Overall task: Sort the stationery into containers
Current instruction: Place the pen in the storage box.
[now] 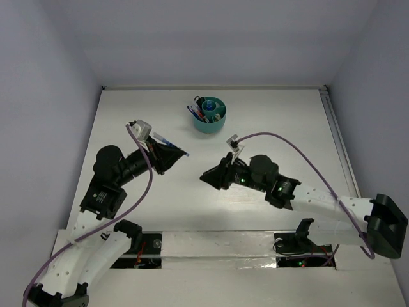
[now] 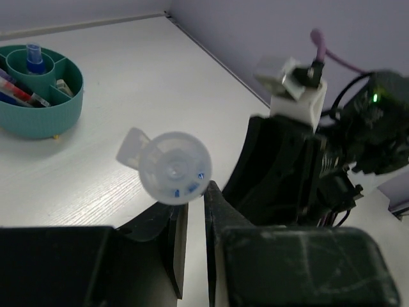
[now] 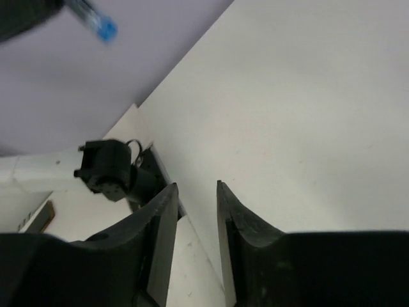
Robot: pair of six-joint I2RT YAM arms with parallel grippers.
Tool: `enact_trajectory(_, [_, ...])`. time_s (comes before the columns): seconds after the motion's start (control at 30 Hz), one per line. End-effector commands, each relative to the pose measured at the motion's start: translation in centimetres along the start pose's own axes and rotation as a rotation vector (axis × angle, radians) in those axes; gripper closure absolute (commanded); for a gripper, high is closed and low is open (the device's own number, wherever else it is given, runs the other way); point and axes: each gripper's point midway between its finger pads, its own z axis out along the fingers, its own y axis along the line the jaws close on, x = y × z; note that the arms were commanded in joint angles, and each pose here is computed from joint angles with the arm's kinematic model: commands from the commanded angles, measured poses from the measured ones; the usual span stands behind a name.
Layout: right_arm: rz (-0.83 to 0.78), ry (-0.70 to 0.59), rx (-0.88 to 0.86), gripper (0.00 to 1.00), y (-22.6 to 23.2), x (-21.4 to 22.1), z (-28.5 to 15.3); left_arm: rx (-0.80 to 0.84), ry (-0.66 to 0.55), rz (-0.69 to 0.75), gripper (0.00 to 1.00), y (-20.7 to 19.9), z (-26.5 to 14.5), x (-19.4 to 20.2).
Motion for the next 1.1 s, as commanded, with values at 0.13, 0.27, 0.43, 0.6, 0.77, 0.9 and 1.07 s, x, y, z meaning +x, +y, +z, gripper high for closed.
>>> enact_trajectory(0.13, [-0.194, 0.016, -0.17, 0.51, 2.5, -6.9, -2.5, 0.163, 0.134, 0.054, 1.0, -1.9, -1.0, 3.8])
enact_trajectory(0.27, [-0.265, 0.039, -0.267, 0.44, 5.1, -9.0, -2.0, 0.312, 0.177, 0.035, 1.0, -4.1, -1.8, 5.4])
enact_trajectory(0.43, [-0.304, 0.056, -0.354, 0.42, 7.1, -11.2, 0.0, 0.381, 0.178, 0.051, 1.0, -5.5, -2.1, 5.4])
enact_trajectory(0.6, [-0.296, 0.106, -0.436, 0.38, 8.4, -10.9, 1.0, 0.334, 0.198, 0.034, 1.0, -4.4, -1.3, 5.7])
enact_trajectory(0.77, [-0.303, 0.143, -0.465, 0.37, 9.1, -9.7, 1.7, 0.316, 0.21, 0.021, 1.0, -3.7, -0.5, 6.3])
enact_trajectory(0.9, [-0.293, 0.17, -0.475, 0.4, 9.4, -8.7, 2.6, 0.312, 0.211, 0.02, 1.0, -3.5, -0.2, 6.3])
enact_trajectory(1.07, [-0.276, 0.178, -0.494, 0.53, 9.6, -8.3, 3.5, 0.317, 0.216, 0.019, 1.0, -3.5, 0.0, 6.5])
